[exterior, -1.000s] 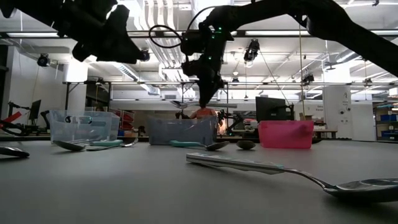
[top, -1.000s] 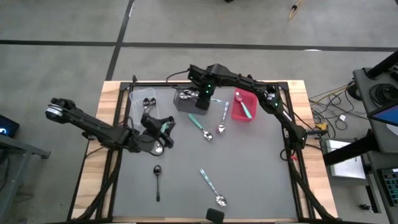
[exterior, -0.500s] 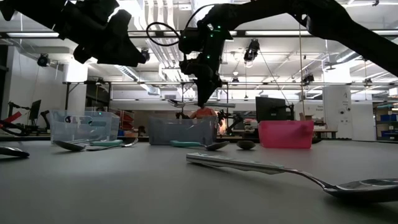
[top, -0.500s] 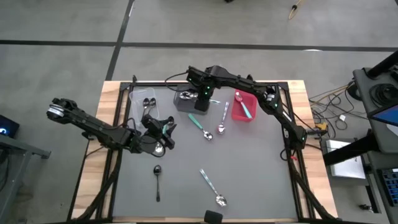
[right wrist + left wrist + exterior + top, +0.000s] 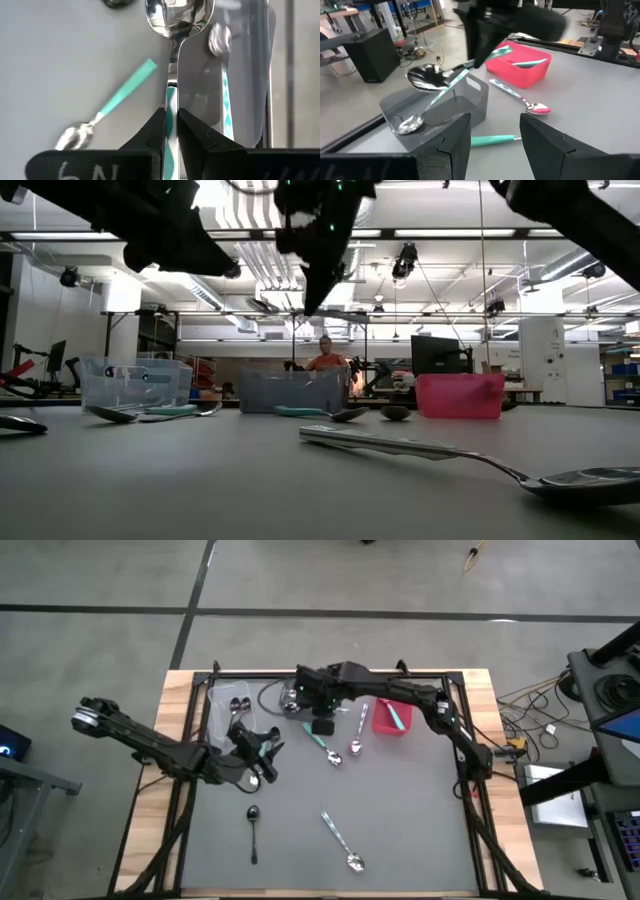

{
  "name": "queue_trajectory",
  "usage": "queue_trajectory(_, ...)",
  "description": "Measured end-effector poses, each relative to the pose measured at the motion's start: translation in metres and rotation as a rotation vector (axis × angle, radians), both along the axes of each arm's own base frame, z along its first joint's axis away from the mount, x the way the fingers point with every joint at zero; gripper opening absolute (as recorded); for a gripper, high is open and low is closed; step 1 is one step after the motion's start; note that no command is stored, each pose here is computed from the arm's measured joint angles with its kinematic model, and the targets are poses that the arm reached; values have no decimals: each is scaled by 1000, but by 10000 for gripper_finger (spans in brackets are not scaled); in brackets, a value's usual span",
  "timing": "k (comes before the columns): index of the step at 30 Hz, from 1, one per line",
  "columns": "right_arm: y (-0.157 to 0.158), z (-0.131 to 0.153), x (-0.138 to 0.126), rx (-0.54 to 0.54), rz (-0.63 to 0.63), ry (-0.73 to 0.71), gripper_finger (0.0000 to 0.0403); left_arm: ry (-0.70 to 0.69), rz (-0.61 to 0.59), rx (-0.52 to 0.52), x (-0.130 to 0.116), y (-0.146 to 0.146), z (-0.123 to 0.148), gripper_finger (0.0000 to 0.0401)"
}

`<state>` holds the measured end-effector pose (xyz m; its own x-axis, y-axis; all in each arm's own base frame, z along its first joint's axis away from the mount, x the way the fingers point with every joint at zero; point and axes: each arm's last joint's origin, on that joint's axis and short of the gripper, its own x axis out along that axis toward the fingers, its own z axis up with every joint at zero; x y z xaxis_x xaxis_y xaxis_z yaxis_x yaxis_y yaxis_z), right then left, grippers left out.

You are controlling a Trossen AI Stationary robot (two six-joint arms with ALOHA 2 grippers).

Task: Sort silverware by color (type)
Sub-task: Put the middle blue patterned spoon into the black bin

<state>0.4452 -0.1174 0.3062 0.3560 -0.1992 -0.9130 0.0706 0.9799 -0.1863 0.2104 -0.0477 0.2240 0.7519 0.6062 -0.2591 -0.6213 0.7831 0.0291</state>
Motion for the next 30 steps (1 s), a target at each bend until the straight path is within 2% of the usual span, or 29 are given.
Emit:
queue_trajectory(4, 25, 9, 3, -58, 23, -24, 28, -4, 15, 32, -3, 1, 5, 151)
queue_trajectory(16, 93, 10, 11, -263, -12, -22, 28, 16, 61, 101, -8, 3, 9, 151)
queue_trajectory(23, 123, 11, 12, -306, 12, -46, 28, 0, 62, 95, -7, 3, 11, 151)
queue_trajectory(30, 139, 11, 12, -335, 33, -55, 28, -22, 68, 93, -6, 4, 13, 151)
